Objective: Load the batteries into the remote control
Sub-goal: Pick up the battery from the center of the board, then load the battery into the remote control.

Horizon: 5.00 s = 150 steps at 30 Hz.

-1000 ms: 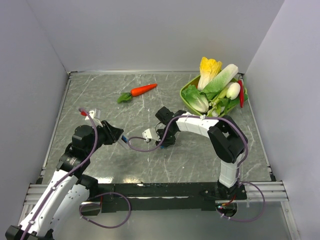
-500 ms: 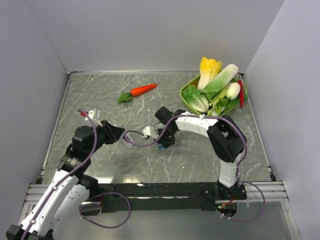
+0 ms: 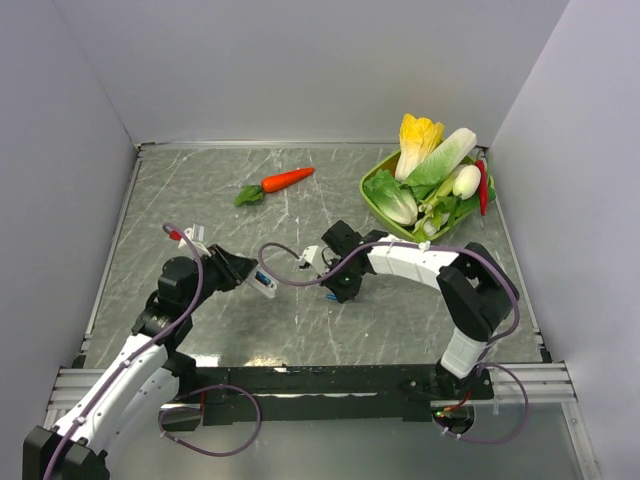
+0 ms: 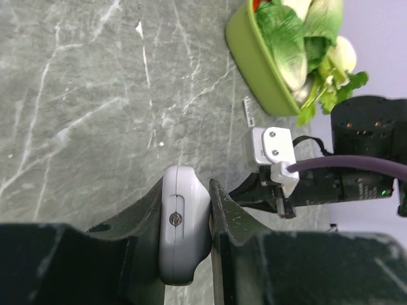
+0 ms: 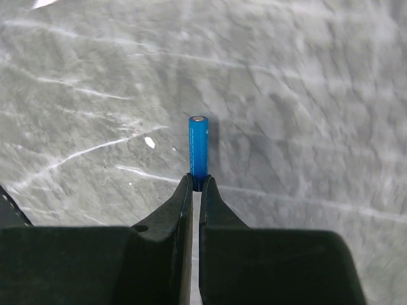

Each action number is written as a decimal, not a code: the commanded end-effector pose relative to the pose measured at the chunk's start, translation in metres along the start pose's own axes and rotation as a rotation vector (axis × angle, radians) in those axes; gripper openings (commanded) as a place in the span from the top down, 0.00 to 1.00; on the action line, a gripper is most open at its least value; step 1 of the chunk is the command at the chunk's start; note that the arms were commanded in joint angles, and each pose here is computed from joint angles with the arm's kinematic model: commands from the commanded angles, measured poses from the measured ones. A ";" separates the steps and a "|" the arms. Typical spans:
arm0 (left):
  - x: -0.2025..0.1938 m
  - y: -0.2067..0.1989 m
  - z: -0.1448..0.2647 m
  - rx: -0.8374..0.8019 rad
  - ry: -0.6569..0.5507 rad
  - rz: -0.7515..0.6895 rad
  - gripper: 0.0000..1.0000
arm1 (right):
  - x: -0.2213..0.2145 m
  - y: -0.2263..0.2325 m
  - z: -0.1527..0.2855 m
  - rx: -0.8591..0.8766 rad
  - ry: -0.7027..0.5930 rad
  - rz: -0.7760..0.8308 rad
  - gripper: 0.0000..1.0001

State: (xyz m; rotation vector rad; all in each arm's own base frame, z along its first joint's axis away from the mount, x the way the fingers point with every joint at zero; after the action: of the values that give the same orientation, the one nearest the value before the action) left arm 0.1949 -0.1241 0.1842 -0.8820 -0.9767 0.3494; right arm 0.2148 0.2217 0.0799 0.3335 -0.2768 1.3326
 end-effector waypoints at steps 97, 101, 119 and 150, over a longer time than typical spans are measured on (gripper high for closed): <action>-0.012 -0.057 -0.013 -0.485 0.004 0.322 0.99 | 0.160 0.073 0.154 -0.202 -0.299 -0.072 0.43; -0.014 -0.057 -0.012 -0.494 0.022 0.384 0.99 | 0.158 0.076 0.174 -0.227 -0.367 -0.065 0.39; 0.000 -0.075 0.005 -0.648 0.043 0.694 0.99 | 0.114 0.089 0.197 -0.196 -0.608 0.045 0.72; 0.002 -0.089 -0.004 -0.571 0.105 0.562 0.99 | 0.138 0.092 0.212 -0.165 -0.697 0.228 0.78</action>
State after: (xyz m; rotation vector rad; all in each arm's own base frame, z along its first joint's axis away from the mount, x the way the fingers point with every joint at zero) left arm 0.1884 -0.1754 0.2335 -1.6687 -0.6943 0.5813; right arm 0.1542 0.2814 0.3150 0.6222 -0.9568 1.2880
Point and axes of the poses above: each gripper's point midway between its finger pads, its own z axis back along the fingers, its own y axis along the line the jaws close on, x = y × z, the point moved 6 cm from there along z, back along the fingers, and after that the axes turned 5 degrees about z, right-handed, at the moved point
